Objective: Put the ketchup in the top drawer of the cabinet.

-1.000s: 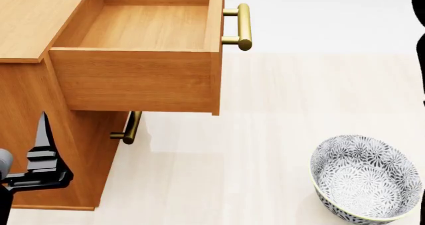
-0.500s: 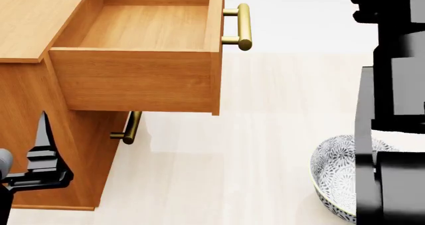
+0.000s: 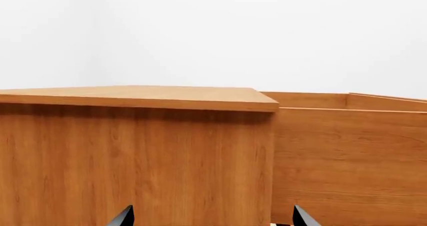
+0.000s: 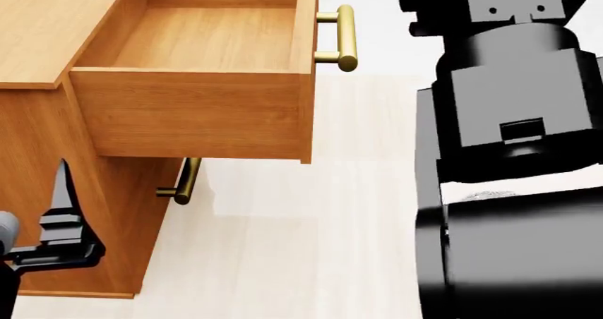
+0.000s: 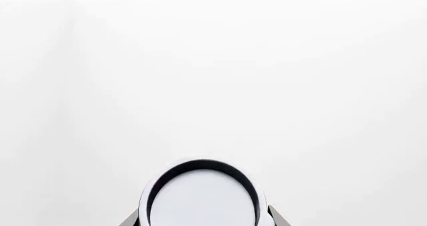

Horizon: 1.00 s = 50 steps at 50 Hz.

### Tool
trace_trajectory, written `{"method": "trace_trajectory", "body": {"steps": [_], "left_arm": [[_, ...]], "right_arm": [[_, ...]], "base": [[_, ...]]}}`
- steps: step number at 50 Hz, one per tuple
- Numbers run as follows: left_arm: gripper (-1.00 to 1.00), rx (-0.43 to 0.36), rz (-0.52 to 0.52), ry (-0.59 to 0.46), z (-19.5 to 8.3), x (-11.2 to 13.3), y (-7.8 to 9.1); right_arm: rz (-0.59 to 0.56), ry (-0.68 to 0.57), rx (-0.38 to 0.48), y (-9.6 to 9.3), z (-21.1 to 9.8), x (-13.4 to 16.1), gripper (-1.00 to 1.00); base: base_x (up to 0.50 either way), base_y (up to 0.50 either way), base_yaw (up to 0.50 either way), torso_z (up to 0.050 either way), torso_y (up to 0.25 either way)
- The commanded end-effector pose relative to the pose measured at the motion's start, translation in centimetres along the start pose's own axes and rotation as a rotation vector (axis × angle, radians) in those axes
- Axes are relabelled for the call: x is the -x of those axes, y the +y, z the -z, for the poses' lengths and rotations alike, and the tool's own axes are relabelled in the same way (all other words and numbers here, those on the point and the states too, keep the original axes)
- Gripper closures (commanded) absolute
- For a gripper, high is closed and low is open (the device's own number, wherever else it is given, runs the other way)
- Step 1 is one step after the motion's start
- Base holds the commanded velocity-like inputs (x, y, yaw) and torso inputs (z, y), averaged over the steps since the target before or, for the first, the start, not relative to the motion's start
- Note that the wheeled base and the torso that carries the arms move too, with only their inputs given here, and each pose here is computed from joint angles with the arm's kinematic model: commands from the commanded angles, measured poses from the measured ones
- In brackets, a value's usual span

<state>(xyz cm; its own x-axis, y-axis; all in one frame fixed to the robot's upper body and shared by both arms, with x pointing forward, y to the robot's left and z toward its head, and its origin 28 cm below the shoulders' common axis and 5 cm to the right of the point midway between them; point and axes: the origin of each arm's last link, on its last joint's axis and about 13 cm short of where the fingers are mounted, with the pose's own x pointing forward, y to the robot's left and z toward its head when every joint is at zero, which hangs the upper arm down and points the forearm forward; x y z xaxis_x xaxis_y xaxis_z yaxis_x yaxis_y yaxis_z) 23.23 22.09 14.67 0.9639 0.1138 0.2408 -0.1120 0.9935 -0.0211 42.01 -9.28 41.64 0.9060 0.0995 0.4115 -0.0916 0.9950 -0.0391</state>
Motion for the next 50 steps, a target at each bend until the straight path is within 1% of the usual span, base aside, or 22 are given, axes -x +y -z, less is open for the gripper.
{"method": "trace_trajectory", "body": {"steps": [1,2,4,5,6,8,14,17,19,20,21,28,29,33,34,35,36,37,40,43,46,50], "left_arm": [[-1.00,0.003,0.004,0.000,0.0,0.1,-0.1],[-1.00,0.003,0.005,0.000,0.1,0.1,-0.1],[-1.00,0.004,0.004,0.001,0.1,0.1,-0.1],[-1.00,0.005,0.003,0.001,0.1,0.1,-0.1],[-1.00,0.005,0.003,0.000,0.1,0.1,0.0],[-1.00,0.006,0.000,-0.001,0.1,0.1,0.1],[-1.00,0.007,-0.002,0.000,0.1,0.1,0.1],[-1.00,0.007,-0.002,-0.002,0.0,0.1,0.1],[-1.00,0.007,-0.001,-0.003,-0.1,0.1,0.0],[-1.00,0.007,0.000,-0.003,-0.1,0.1,0.0],[-1.00,0.007,-0.001,-0.003,-0.1,0.1,0.0],[-1.00,0.006,-0.001,-0.003,-0.1,0.1,0.0],[-1.00,0.006,0.000,-0.003,0.0,0.1,0.0],[-1.00,0.006,-0.001,-0.001,0.0,0.1,0.1],[-1.00,0.006,-0.001,-0.002,0.0,0.1,0.1],[-1.00,0.006,-0.003,-0.002,0.0,0.1,0.1],[-1.00,0.006,-0.002,-0.002,0.0,0.1,0.1],[-1.00,0.006,-0.002,-0.001,0.0,0.1,0.1],[-1.00,0.007,-0.002,0.000,0.1,0.1,0.1],[-1.00,0.007,-0.003,0.003,0.1,0.1,0.1],[-1.00,0.006,-0.003,0.003,0.1,0.1,0.1],[-1.00,0.007,-0.002,0.004,0.2,0.1,0.0]], "right_arm": [[-0.065,0.041,0.003,2.6,0.6,0.0,1.00],[-0.065,0.039,0.013,2.9,0.6,0.0,1.00],[-0.110,0.038,0.002,3.6,0.4,0.0,1.00],[-0.119,0.040,-0.017,3.9,0.4,0.1,1.00],[-0.126,0.037,-0.016,4.2,0.2,0.1,1.00],[-0.146,0.037,-0.037,4.6,0.0,0.1,1.00],[-0.198,0.045,-0.057,5.4,-0.1,0.2,1.00],[-0.247,0.051,-0.064,5.8,0.0,0.3,1.00],[-0.286,0.062,-0.051,6.1,0.3,0.4,1.00],[-0.306,0.068,-0.062,6.3,0.2,0.5,1.00],[-0.337,0.072,-0.052,6.5,0.7,0.6,1.00],[-0.479,0.114,-0.056,7.2,0.7,0.8,1.00],[-0.488,0.116,-0.044,7.1,0.7,0.8,1.00],[-0.506,0.134,-0.056,7.1,0.8,0.9,1.00],[-0.523,0.155,-0.054,7.2,1.4,1.0,1.00],[-0.533,0.163,-0.053,7.2,1.1,1.0,1.00],[-0.556,0.200,-0.052,7.1,1.2,1.1,1.00],[-0.568,0.213,-0.051,7.2,1.7,1.2,1.00],[-0.567,0.231,-0.055,7.1,1.7,1.2,1.00],[-0.571,0.261,-0.059,7.1,2.5,1.4,1.00],[-0.570,0.281,-0.061,6.9,2.1,1.4,1.00],[-0.571,0.347,-0.041,6.9,2.8,1.7,1.00]], "base": [[0.00,0.00,0.00,0.000,0.000],[0.00,0.00,0.00,0.000,0.000],[0.00,0.00,0.00,0.000,0.000],[0.00,0.00,0.00,0.000,0.000],[0.00,0.00,0.00,0.000,0.000],[0.00,0.00,0.00,0.000,0.000],[0.00,0.00,0.00,0.000,0.002],[0.00,0.00,0.00,0.000,0.000],[0.00,0.00,0.00,0.000,0.000],[0.00,0.00,0.00,0.000,0.000],[0.00,0.00,0.00,0.000,0.000],[0.00,0.00,0.00,0.000,0.000],[0.00,0.00,0.00,0.000,0.000],[0.00,0.00,0.00,0.000,0.000],[0.00,0.00,0.00,0.000,0.000],[0.00,0.00,0.00,0.000,0.000],[0.00,0.00,0.00,0.000,0.000],[0.00,0.00,0.00,0.000,0.000],[0.00,0.00,0.00,0.000,0.000],[0.00,0.00,0.00,0.000,0.000],[0.00,0.00,0.00,0.000,0.000],[0.00,0.00,0.00,0.000,0.003]]}}
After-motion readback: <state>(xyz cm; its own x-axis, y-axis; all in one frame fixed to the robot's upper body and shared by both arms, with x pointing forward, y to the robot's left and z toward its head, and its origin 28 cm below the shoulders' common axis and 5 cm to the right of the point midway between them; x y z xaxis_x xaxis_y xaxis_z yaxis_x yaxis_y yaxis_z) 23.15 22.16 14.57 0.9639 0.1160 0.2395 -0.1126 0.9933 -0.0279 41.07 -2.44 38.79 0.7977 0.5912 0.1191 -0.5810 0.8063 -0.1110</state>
